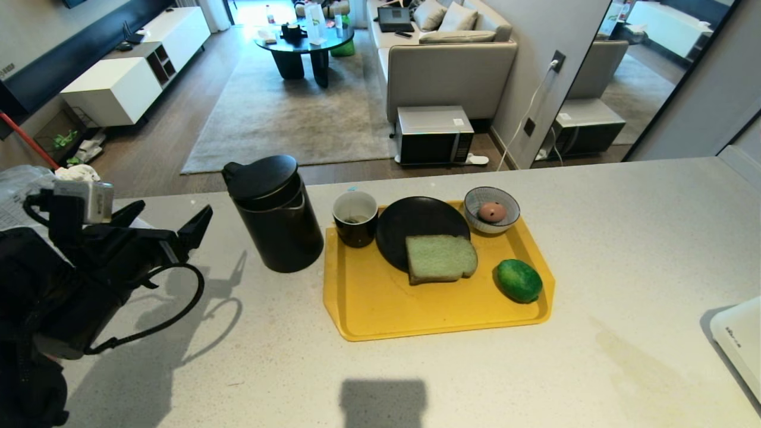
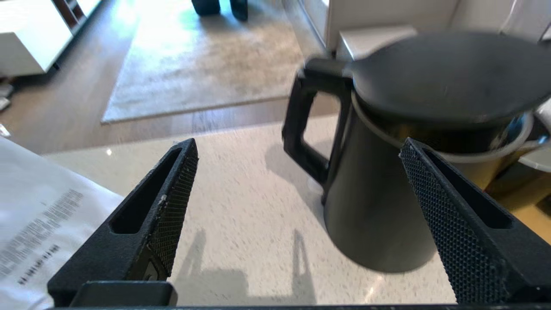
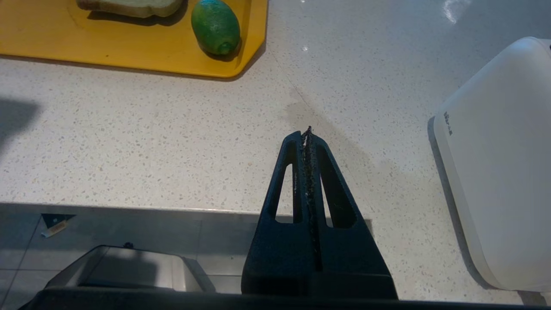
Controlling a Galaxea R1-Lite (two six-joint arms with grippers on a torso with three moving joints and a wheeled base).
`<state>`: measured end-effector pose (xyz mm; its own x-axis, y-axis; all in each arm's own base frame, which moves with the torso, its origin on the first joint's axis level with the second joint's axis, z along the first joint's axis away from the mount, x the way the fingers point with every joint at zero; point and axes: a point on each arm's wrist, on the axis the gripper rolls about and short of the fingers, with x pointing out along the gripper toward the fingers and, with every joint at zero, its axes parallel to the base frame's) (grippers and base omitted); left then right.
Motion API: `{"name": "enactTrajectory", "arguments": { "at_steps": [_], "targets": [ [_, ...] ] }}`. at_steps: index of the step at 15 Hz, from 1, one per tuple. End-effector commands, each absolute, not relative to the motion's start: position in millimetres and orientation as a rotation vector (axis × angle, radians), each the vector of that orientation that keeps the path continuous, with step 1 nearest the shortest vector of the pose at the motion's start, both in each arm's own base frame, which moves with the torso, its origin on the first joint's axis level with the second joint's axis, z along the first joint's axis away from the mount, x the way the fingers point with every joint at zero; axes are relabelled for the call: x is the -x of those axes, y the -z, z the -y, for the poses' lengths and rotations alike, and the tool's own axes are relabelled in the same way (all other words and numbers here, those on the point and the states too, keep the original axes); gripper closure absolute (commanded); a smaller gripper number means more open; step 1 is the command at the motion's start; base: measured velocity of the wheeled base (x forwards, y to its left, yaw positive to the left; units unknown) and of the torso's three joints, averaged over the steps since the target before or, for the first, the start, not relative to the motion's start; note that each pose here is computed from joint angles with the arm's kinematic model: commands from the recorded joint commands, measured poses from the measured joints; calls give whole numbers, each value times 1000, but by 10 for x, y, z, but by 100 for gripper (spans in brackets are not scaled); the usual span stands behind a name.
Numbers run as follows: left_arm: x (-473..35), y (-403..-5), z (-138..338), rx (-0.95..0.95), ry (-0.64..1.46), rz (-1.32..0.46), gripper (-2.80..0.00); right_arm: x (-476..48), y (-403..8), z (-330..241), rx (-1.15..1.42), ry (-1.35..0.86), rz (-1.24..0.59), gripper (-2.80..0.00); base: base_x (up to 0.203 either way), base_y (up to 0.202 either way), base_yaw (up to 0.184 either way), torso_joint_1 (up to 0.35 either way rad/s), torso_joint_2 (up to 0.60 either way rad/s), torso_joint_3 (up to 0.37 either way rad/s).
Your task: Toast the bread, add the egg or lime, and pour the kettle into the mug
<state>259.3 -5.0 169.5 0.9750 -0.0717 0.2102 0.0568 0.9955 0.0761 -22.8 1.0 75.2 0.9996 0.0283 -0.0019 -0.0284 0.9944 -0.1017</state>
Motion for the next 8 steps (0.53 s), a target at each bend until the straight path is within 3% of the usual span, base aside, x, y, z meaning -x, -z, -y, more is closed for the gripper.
{"name": "enactTrajectory", "arguments": {
  "at_steps": [1,5,6,8],
  "targets": [
    [-2477,-1854,43,-71,55,282,-280,227,-749,-10,104,-29,-2,0,0,0,0,0,0,0],
    [-2416,-1933,30,-51,2,312,-280,227,-748,-9,106,-23,-3,0,0,0,0,0,0,0],
    [-2412,-1938,31,-37,-4,314,0,227,-749,-9,106,-23,-3,0,0,0,0,0,0,0],
    [-2385,-1980,26,-26,-12,332,0,228,-750,-9,104,-23,-2,0,0,0,0,0,0,0]
  ]
}}
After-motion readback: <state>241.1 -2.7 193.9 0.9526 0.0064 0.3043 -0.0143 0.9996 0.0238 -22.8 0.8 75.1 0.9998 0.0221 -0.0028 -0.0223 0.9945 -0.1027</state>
